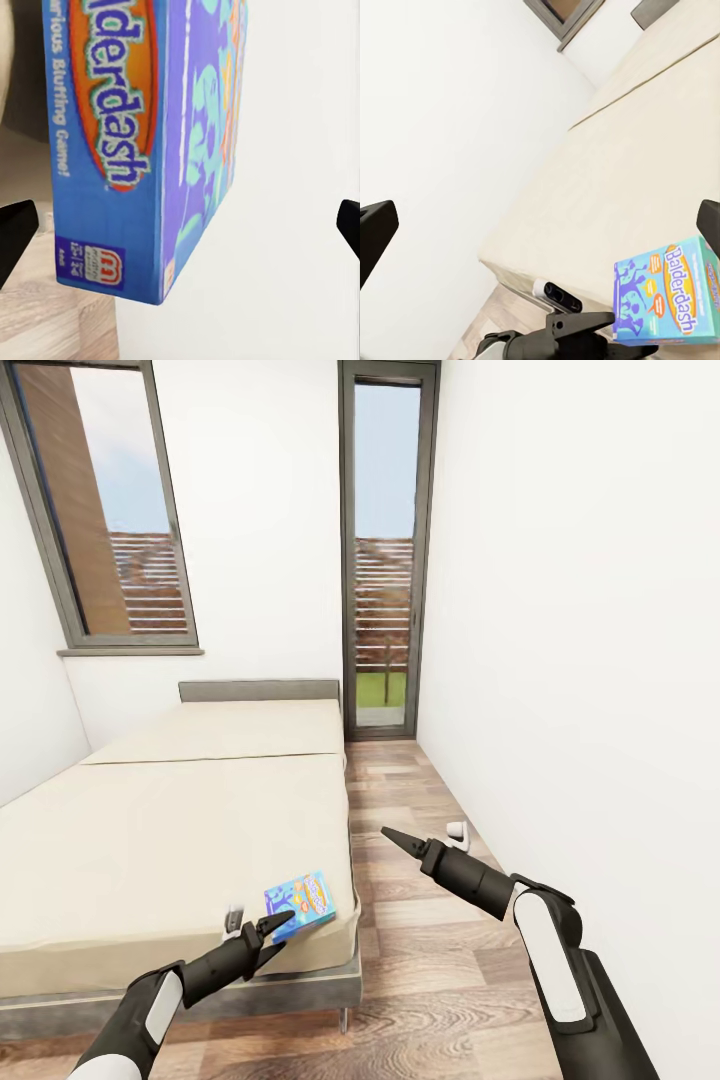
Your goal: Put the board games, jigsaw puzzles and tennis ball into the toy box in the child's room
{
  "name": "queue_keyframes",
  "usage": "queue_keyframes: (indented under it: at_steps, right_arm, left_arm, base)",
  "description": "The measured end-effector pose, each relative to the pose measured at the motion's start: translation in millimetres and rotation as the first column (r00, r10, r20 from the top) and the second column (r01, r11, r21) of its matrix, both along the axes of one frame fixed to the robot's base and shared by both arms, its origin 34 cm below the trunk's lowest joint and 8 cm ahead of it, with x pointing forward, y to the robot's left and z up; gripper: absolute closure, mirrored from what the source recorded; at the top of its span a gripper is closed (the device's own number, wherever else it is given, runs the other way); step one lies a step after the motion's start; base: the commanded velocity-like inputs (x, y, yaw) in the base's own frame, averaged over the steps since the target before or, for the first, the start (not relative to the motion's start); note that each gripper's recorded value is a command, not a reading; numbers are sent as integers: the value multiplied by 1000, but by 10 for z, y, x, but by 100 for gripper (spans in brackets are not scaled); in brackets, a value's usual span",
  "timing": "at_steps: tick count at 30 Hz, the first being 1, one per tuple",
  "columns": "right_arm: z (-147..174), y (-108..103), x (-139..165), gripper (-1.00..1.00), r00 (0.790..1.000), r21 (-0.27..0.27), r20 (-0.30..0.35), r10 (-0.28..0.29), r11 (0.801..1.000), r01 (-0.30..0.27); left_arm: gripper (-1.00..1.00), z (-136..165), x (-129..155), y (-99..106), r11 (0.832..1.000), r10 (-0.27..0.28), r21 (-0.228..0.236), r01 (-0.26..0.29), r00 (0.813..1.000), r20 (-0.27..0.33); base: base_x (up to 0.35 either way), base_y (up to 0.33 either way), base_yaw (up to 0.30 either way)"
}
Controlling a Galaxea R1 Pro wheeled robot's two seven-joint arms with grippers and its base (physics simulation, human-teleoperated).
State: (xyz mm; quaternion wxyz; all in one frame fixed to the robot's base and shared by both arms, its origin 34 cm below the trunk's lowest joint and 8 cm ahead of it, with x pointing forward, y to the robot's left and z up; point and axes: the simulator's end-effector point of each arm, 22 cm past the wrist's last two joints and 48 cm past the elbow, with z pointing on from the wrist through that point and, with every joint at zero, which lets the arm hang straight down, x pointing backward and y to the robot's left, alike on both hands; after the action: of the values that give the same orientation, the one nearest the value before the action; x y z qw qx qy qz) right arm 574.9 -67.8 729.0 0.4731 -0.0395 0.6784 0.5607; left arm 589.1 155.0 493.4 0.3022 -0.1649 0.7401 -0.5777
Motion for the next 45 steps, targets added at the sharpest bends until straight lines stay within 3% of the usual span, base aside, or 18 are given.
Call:
queue_keyframes:
  at_steps: [8,38,39,45]
  right_arm:
    - [111,3,14,-100,1000,0,4,1,1000,-1]
    - [110,16,10,-100,1000,-2,4,4,1000,-4]
    - [110,16,10,-100,1000,-2,4,4,1000,-4]
    - [109,9,12,-100,1000,-1,4,2,1000,-2]
  left_arm:
    - [-100,129,24,-5,1000,-2,-6,2,1000,9]
    - [-100,137,29,7,1000,3,-11,-3,1000,10]
    - [100,138,29,7,1000,3,-11,-3,1000,10]
    - [100,166,35,11,1000,7,-31,-7,1000,6]
  base:
    - [0,0,0]
    - [0,0,0]
    - [0,0,0]
    - [0,0,0]
